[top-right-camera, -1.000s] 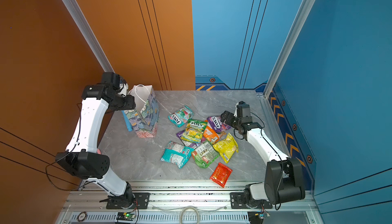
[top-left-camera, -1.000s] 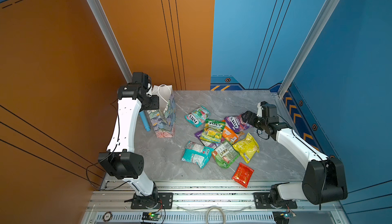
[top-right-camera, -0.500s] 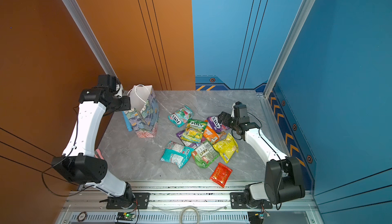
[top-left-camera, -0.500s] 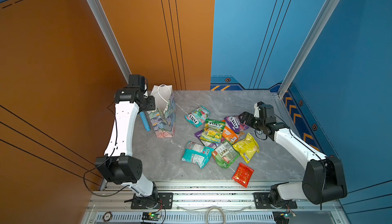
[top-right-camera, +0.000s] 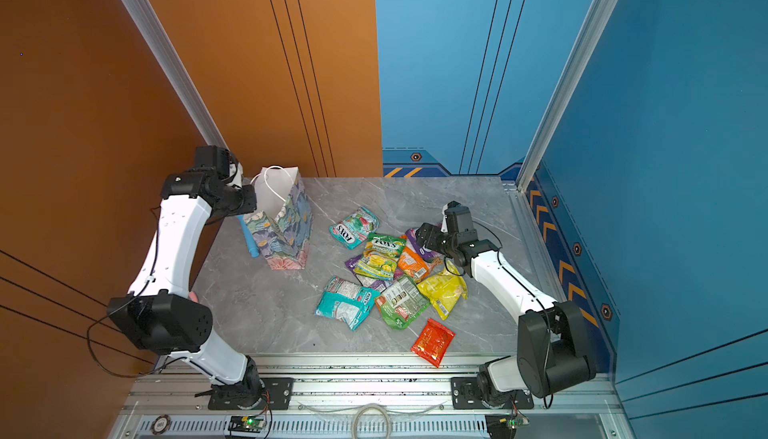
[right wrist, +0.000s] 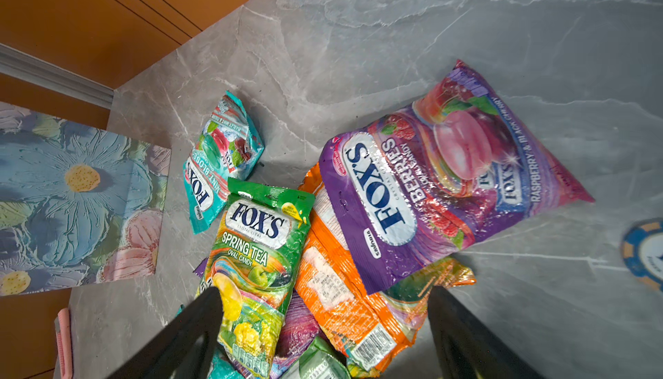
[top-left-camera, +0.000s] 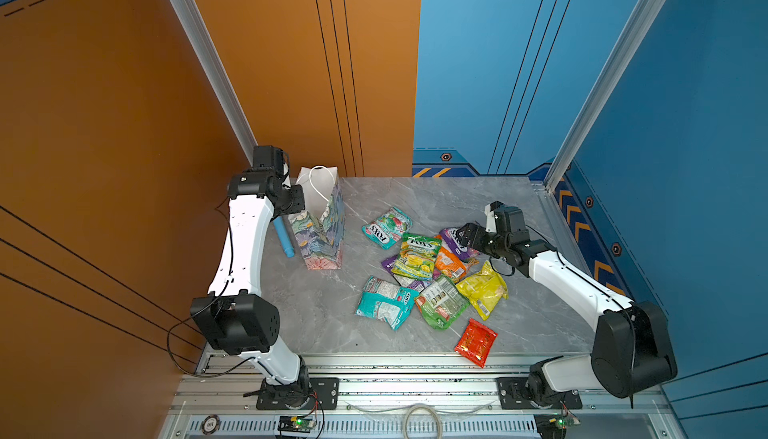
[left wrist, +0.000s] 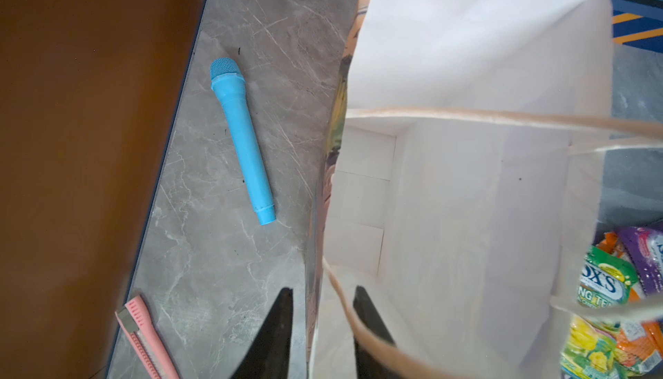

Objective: Place the snacks into the paper bag

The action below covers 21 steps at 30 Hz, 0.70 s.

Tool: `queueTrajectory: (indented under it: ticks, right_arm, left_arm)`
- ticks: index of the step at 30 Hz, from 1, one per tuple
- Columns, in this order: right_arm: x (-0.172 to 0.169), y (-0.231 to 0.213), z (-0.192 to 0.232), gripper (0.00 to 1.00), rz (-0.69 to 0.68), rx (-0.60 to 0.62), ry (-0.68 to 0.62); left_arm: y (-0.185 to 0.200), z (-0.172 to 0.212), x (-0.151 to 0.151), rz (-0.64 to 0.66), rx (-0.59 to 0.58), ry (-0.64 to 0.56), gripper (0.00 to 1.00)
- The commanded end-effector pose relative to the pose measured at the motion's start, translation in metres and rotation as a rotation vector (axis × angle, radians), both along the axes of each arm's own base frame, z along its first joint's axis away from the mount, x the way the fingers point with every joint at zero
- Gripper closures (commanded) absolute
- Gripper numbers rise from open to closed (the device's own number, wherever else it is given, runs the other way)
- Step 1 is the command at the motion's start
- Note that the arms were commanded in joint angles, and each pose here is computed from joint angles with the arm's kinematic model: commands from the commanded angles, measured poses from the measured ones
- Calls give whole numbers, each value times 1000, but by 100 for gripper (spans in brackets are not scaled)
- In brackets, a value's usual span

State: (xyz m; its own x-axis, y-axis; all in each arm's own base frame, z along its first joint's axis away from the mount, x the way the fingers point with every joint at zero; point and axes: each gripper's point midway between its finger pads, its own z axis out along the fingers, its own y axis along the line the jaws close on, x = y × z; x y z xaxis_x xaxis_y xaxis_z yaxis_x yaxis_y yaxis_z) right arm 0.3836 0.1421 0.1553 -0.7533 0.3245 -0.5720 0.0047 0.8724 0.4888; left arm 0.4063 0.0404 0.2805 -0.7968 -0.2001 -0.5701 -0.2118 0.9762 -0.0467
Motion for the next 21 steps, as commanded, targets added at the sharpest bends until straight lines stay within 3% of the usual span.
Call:
queueTrajectory:
  ticks: [1,11,21]
  right_arm:
    - [6,11,5,10,11,20,-5]
    - [4,49,4,13,97,41,5]
    - [-6,86,-8,19,169,102,59]
  left_arm:
    - [-1,-4,-4,-5,-25,11,74]
    - [-12,-1,-14,-35,-80,-2,100]
    - [-32,9,-36,-96,-174,-32,100]
